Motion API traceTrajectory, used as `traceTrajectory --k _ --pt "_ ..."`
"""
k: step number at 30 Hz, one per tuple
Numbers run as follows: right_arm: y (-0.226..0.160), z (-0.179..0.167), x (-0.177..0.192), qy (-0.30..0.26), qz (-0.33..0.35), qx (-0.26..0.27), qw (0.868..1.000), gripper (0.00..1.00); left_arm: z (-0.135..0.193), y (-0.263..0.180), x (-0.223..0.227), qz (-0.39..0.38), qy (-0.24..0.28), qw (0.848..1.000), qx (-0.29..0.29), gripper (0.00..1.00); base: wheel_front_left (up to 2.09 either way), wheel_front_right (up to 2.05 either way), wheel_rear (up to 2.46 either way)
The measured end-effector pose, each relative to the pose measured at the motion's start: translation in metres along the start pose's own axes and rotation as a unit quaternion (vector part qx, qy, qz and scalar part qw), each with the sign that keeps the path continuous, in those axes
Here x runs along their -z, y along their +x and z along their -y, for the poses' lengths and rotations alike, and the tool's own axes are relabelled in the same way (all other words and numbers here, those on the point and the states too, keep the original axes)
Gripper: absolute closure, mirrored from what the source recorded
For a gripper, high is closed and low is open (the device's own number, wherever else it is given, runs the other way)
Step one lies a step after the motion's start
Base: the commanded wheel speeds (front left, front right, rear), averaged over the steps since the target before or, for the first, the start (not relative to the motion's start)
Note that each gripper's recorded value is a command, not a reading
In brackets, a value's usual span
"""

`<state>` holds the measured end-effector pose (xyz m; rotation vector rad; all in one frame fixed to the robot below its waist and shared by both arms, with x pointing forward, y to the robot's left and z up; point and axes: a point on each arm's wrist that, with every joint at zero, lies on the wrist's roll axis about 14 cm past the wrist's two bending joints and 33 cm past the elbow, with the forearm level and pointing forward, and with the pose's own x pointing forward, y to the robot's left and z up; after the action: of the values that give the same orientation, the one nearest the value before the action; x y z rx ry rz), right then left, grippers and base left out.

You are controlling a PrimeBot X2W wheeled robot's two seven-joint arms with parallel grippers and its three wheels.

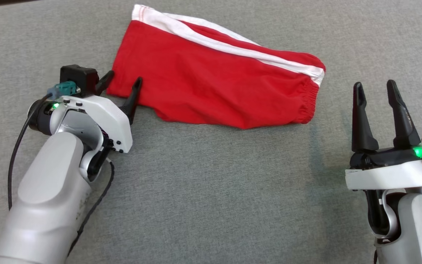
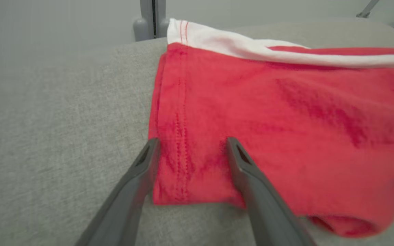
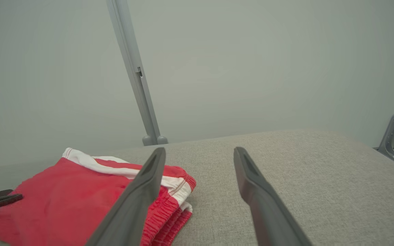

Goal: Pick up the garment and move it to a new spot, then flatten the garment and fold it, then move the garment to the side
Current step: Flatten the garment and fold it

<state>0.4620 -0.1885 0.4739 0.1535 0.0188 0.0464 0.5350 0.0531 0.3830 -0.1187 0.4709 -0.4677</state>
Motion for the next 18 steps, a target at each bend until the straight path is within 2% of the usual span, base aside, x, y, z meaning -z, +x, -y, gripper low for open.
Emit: traceTrajectory --k 5,6,7,8,13,18 --pt "-0.005 0.006 0.005 0.007 -0.006 0.01 1.0 0.0 -0.002 0.012 0.022 -0.073 0.013 0.997 0.001 0.0 0.0 0.0 0.0" --pt "-0.005 0.007 0.006 0.008 -0.006 0.012 1.0 0.0 -0.001 0.013 0.022 -0.078 0.015 0.997 0.002 0.34 0.0 0.0 0.0" --pt "-0.005 0.007 0.006 0.009 -0.007 0.012 1.0 0.0 -0.001 0.013 0.023 -0.08 0.02 0.997 0.003 0.8 0.0 0.0 0.0" --pt "-0.006 0.007 0.006 0.009 -0.006 0.013 1.0 0.0 0.0 0.014 0.023 -0.083 0.025 0.996 0.005 1.0 0.0 0.0 0.0" --pt "-0.005 0.007 0.006 0.015 -0.003 0.013 1.0 0.0 0.002 0.013 0.021 -0.075 0.044 0.996 0.004 1.0 0.0 0.0 0.0" --pt "-0.002 0.005 0.005 0.016 -0.001 0.01 1.0 0.0 -0.001 0.001 0.025 -0.064 0.03 0.997 -0.005 1.0 0.0 0.0 0.0"
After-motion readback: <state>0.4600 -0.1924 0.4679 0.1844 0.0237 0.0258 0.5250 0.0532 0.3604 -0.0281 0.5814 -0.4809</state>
